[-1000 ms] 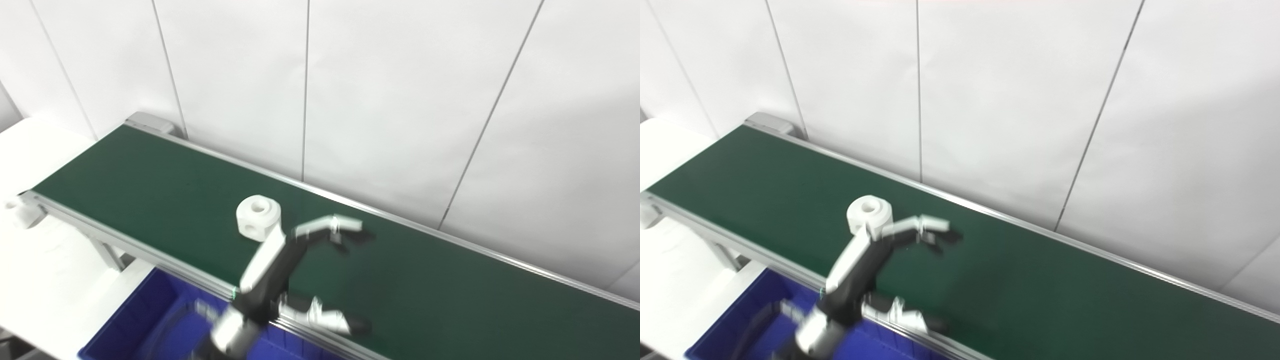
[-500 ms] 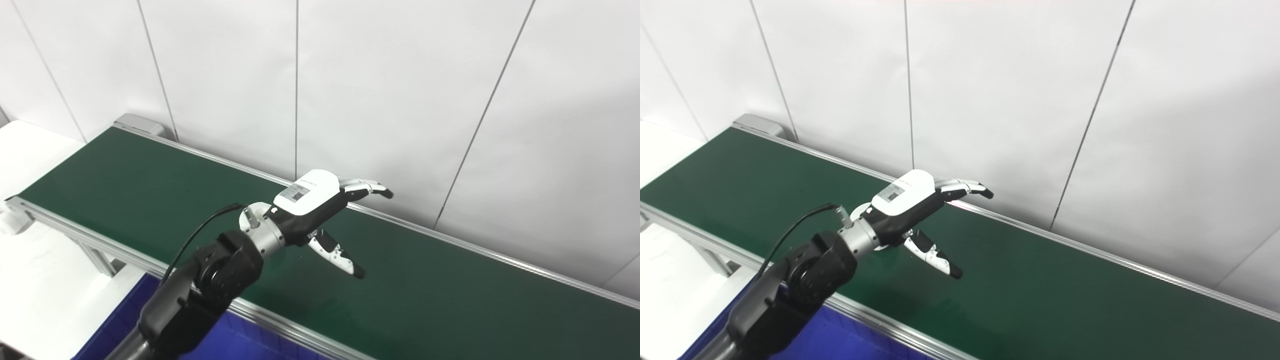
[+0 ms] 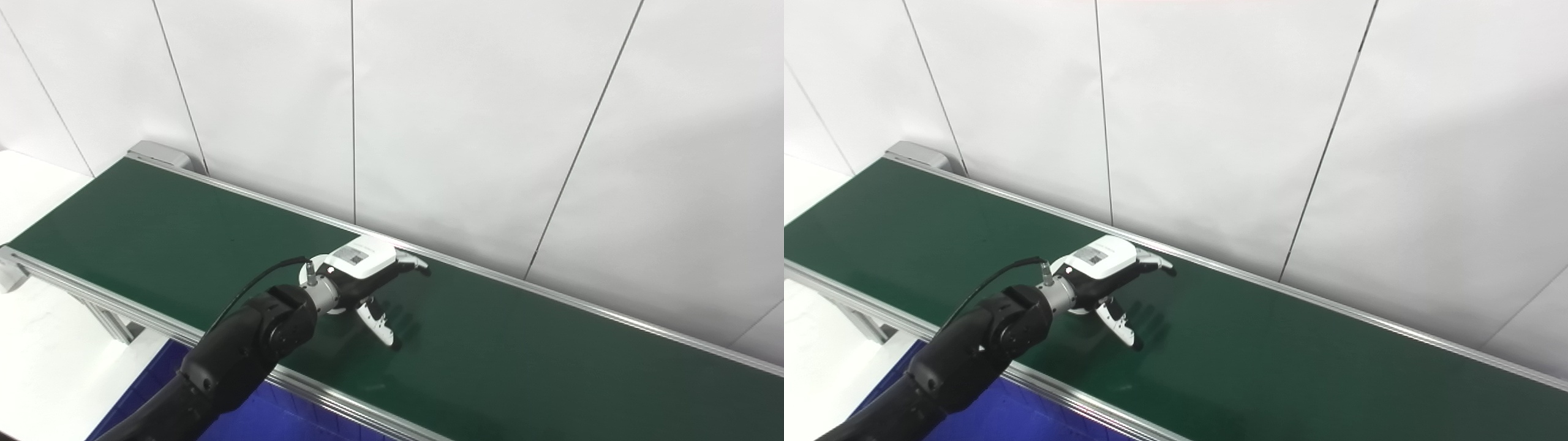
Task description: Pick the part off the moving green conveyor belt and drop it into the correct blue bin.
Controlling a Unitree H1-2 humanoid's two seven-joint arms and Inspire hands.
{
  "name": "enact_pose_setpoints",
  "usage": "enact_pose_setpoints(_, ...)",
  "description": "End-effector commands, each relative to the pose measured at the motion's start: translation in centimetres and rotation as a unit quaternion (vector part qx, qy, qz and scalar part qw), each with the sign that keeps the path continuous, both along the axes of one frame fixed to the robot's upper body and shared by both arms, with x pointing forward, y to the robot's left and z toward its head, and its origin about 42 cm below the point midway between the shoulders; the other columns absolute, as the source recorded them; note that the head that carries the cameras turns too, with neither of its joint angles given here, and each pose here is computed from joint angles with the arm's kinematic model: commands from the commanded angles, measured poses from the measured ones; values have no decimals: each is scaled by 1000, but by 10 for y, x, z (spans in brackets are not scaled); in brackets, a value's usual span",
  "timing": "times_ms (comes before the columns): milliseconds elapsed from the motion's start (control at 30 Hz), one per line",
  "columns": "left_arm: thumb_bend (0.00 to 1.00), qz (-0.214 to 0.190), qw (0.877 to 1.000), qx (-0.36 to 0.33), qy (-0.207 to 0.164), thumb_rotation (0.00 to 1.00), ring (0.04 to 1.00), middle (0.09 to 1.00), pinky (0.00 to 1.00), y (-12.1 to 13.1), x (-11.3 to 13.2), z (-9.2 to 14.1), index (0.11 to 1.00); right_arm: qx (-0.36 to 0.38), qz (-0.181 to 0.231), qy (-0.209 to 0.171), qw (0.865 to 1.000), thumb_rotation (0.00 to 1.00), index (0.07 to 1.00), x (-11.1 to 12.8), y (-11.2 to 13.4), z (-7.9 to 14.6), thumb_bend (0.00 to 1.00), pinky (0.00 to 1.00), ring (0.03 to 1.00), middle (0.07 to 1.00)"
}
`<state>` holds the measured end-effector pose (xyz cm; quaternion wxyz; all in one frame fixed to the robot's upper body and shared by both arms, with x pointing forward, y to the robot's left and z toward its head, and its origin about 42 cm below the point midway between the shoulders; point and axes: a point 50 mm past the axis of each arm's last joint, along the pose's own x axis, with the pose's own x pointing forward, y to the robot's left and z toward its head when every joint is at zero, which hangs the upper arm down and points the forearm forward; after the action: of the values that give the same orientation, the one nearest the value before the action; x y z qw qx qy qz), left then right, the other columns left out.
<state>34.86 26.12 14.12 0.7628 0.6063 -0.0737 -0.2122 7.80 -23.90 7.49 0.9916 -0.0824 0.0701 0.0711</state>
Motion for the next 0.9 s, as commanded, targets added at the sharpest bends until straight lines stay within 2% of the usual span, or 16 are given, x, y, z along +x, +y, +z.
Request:
enact_pose_setpoints(0,952,9,999,12,-33,342,857,863,838,10,11,14,833,5,-4,-8,1000,1000,1000,-2,0,8,753,994,1000,1000)
enact_pose_setpoints(300,942,34,999,39,-8,355,869,871,853,36,10,3,841,4,-3,-6,1000,1000,1000,-5,0,11,750,990,1000,1000)
enact_pose_setpoints(500,951,44,998,46,-20,290,855,861,841,47,12,4,835,7,-4,-2,1000,1000,1000,-7,-2,11,743,995,1000,1000)
enact_pose_setpoints(700,924,55,996,72,-19,265,872,872,851,49,18,10,853,2,-3,-2,1000,1000,1000,-8,-3,12,739,993,1000,1000)
enact_pose_setpoints(867,914,61,993,103,-5,228,887,884,869,49,23,6,844,-2,-5,1,1000,1000,1000,-9,-3,14,759,986,1000,1000)
